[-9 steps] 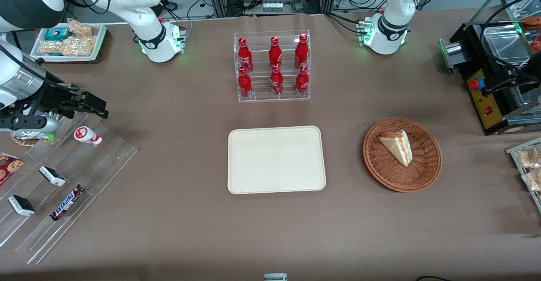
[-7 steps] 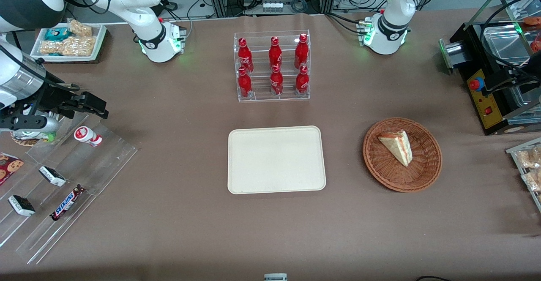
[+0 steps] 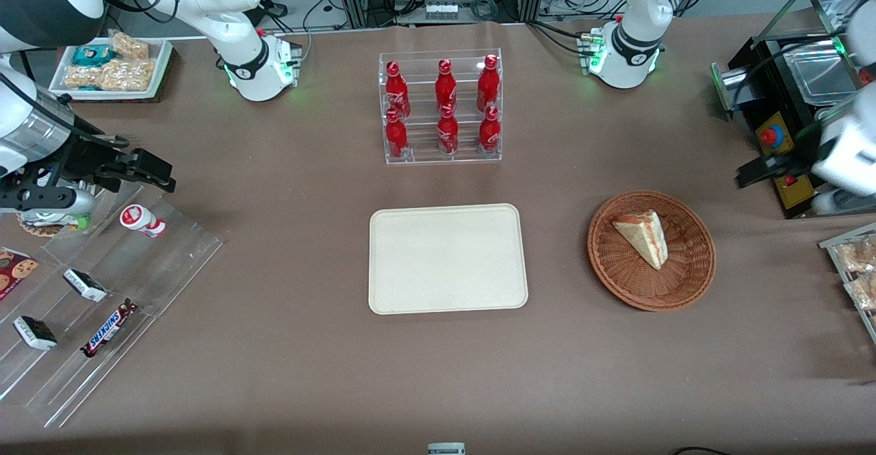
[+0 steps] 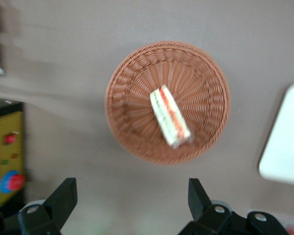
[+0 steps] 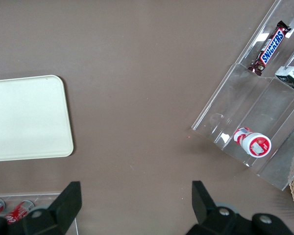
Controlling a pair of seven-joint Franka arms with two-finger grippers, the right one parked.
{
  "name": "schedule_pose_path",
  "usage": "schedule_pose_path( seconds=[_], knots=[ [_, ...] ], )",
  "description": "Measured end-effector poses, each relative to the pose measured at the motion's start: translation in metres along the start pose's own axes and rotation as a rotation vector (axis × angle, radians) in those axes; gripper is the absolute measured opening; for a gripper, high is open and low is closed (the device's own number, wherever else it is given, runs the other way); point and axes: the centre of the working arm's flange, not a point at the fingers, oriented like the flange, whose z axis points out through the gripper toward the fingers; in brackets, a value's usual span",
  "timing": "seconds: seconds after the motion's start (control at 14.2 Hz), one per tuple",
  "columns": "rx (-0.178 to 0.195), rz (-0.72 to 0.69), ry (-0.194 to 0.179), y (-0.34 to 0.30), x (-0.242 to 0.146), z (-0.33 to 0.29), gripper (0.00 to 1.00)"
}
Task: Place sandwich from basket to tray
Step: 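Move the left gripper over the sandwich in the wicker basket, then lower the left gripper and close it on the wrapped sandwich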
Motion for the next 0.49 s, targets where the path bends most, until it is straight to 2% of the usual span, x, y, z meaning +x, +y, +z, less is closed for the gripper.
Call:
schedule_pose_path(
  seconds=[0.28, 0.42, 0.49],
  knots=[
    [-0.018, -0.275, 0.046, 0.044, -0.022, 0.106, 1.0],
    [-0.02, -0.331, 0.049, 0.043, -0.032, 0.146, 1.0],
    [-0.011, -0.342, 0.035, 0.041, -0.035, 0.164, 1.0]
  ],
)
